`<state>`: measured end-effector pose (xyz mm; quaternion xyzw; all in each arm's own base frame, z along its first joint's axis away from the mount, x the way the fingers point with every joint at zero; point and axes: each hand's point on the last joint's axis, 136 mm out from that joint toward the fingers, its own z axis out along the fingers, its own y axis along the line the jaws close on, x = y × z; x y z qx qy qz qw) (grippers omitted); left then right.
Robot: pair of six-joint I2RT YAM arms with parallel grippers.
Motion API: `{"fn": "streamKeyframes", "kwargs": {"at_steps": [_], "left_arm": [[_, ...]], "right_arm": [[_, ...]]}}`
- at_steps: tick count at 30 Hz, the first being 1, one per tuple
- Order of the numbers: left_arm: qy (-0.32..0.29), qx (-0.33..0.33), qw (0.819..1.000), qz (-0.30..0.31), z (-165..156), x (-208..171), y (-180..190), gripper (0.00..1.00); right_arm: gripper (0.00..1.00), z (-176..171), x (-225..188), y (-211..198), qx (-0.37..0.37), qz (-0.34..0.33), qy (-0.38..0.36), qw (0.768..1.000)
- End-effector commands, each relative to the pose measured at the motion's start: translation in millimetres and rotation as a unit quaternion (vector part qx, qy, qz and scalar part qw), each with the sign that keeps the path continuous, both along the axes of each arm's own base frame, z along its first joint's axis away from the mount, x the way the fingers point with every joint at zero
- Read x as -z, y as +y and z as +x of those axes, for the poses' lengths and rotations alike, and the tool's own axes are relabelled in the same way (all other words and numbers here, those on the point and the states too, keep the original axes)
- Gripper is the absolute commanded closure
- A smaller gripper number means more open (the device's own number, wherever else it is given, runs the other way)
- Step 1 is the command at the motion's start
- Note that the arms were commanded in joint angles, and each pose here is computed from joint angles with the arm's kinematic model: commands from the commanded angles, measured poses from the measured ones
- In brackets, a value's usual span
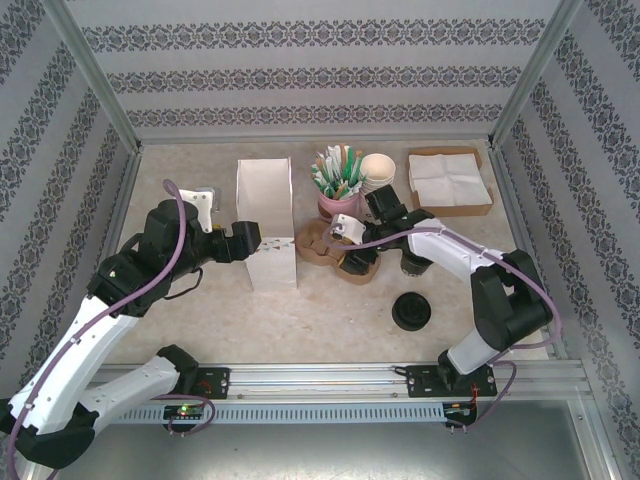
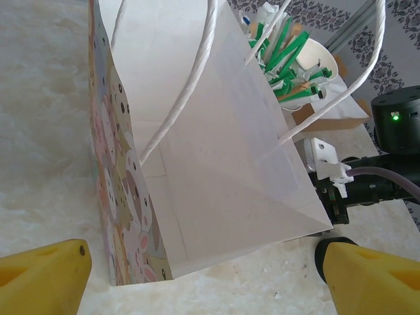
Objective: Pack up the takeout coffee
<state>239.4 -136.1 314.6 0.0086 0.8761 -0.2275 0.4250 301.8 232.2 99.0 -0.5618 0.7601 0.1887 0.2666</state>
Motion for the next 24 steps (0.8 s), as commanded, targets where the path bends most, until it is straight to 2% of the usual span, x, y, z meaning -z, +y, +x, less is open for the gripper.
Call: {"fn": "streamKeyframes", "kwargs": {"at_steps": [1,6,16,24], "left_arm": [[-0.019,0.003,1.000,0.006,6,-4,0,0.08],[-0.020,0.007,1.000,0.006,6,-3,-2,0.07],[-0.019,0.005,1.000,0.006,7,1,-1,0.07],[-0.012,0.004,1.000,0.008,7,8,-1,0.07]], "right_arm": [[0.27,13,-14,8,-0.007,0.006,-0.034,0.999],[0.27,18,-15,8,0.005,0.009,-0.033,0.999],[0.33,16,-6,16,0.032,0.024,0.025,0.999],[0.34,11,-6,21,0.041,0.037,0.047,0.997]]}}
